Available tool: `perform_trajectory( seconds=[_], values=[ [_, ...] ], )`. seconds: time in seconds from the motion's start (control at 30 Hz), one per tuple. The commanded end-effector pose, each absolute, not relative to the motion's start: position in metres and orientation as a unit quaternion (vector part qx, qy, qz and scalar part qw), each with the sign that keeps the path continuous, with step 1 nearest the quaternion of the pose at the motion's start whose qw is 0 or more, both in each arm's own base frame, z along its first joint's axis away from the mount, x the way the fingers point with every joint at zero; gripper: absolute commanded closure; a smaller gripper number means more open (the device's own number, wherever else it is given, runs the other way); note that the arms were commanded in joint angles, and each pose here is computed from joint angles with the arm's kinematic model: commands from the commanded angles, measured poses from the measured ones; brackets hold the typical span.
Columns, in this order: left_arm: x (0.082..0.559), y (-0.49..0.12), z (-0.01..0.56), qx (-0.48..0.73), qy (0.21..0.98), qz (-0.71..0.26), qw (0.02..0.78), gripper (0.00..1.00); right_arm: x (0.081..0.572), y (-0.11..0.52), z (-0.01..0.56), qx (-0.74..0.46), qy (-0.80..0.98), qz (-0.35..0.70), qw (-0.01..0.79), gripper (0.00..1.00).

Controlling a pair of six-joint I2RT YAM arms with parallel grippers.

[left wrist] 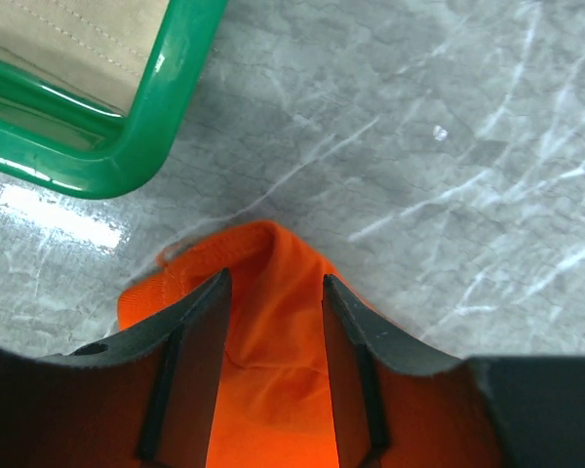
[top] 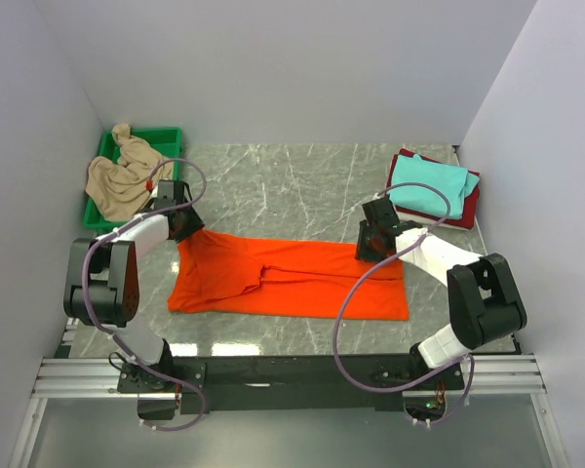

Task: Fold and stack the t-shirts
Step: Fold the tshirt

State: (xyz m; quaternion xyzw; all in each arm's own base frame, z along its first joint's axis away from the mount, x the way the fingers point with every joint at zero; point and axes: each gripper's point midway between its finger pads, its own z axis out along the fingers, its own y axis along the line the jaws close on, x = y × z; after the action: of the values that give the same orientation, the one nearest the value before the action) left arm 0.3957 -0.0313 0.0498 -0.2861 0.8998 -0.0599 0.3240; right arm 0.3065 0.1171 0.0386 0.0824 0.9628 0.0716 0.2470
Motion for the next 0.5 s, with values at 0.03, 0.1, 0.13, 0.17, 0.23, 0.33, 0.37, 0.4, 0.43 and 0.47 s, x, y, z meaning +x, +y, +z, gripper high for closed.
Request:
perform_trajectory(
  seconds=[0.03,0.1,0.13,0.17,0.23,0.33,0.37,0.4,0.43,0.47],
  values=[
    [0.414,-0.024,0.057,-0.283,0.891,-0.053,0.350,0.53,0.314,0.096,0.037,0.106,0.959,0.055,0.259,0.65],
    [0.416,-0.023,0.055,-0.284,0.891,-0.050,0.350,0.55,0.315,0.092,0.033,0.116,0.959,0.053,0.252,0.65],
    [0.416,-0.023,0.054,-0.285,0.892,-0.049,0.348,0.58,0.314,0.090,0.033,0.120,0.960,0.050,0.249,0.65],
    [0.416,-0.022,0.051,-0.285,0.893,-0.046,0.346,0.64,0.313,0.089,0.031,0.122,0.961,0.046,0.245,0.65],
    [0.417,-0.022,0.050,-0.284,0.894,-0.043,0.343,0.71,0.312,0.084,0.028,0.135,0.962,0.038,0.234,0.66],
    [0.416,-0.018,0.048,-0.288,0.894,-0.032,0.343,0.82,0.308,0.081,0.021,0.154,0.964,0.034,0.214,0.66],
    [0.415,-0.017,0.047,-0.288,0.894,-0.029,0.342,0.86,0.306,0.079,0.018,0.158,0.965,0.031,0.205,0.66],
    [0.414,-0.015,0.045,-0.289,0.894,-0.024,0.341,0.88,0.304,0.078,0.015,0.164,0.966,0.029,0.198,0.66],
    [0.414,-0.014,0.045,-0.290,0.894,-0.021,0.341,0.89,0.302,0.076,0.012,0.167,0.967,0.024,0.193,0.66],
    [0.413,-0.013,0.044,-0.291,0.895,-0.017,0.339,0.90,0.301,0.074,0.009,0.171,0.967,0.020,0.186,0.67]
  ],
)
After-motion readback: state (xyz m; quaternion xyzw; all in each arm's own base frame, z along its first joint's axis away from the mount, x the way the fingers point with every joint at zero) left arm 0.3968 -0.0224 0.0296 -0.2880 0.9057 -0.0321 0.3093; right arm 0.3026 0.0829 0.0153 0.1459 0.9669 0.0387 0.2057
